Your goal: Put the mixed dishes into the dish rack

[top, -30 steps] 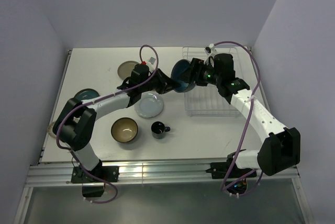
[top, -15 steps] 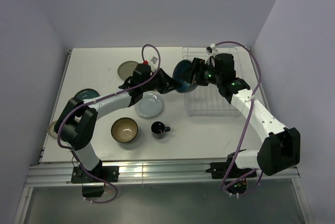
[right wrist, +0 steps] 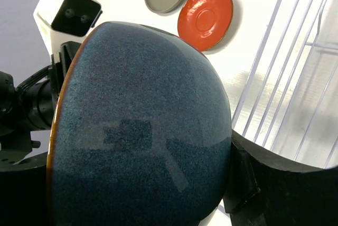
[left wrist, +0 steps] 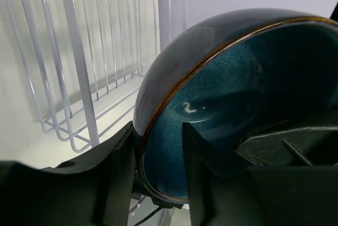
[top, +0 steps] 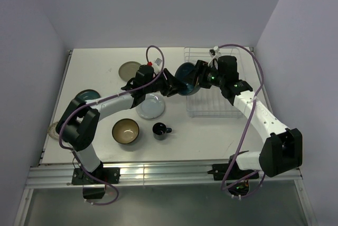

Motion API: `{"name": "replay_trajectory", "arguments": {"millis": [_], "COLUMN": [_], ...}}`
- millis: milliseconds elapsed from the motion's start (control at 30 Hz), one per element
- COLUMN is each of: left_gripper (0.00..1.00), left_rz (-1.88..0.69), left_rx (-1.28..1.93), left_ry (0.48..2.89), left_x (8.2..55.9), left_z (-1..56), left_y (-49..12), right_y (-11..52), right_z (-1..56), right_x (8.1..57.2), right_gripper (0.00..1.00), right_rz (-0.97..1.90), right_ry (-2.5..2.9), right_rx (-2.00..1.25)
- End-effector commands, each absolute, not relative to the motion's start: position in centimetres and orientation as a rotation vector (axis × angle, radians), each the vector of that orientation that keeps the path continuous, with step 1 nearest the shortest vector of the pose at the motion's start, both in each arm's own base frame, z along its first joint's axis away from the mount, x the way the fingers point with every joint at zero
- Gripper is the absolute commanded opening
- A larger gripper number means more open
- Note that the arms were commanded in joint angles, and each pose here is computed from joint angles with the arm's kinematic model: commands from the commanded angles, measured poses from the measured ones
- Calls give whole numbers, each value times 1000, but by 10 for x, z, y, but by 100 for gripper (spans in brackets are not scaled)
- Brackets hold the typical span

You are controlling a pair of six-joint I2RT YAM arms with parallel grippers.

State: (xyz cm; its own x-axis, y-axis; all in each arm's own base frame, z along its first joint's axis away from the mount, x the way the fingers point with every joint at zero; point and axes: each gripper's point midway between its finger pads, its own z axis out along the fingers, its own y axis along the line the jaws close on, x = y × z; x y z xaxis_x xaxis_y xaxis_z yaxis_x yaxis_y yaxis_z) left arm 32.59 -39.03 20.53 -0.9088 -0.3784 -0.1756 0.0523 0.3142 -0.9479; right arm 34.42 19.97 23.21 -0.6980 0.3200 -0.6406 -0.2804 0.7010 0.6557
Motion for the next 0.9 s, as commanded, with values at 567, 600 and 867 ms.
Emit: {"name": "replay_trajectory", "arguments": {"millis": [567,600,867], "left_gripper": [56,57,60], "left_rz": [-1847,-1843,-1816], "left_rx": [14,13,24], "left_ry": [2025,2020,2007], "left_x": [286,287,288], "left_z": [283,284,289], "left_y": [-405,-403,-395], "right_y": [204,203,196], "right_z": [286,287,291], "right_x": [347,347,348], "right_gripper": [0,0,0], "right_rz": [1125,1126,1126], "right_ry": [1905,1902,1883], "right_rx": [-55,-54,-61]}}
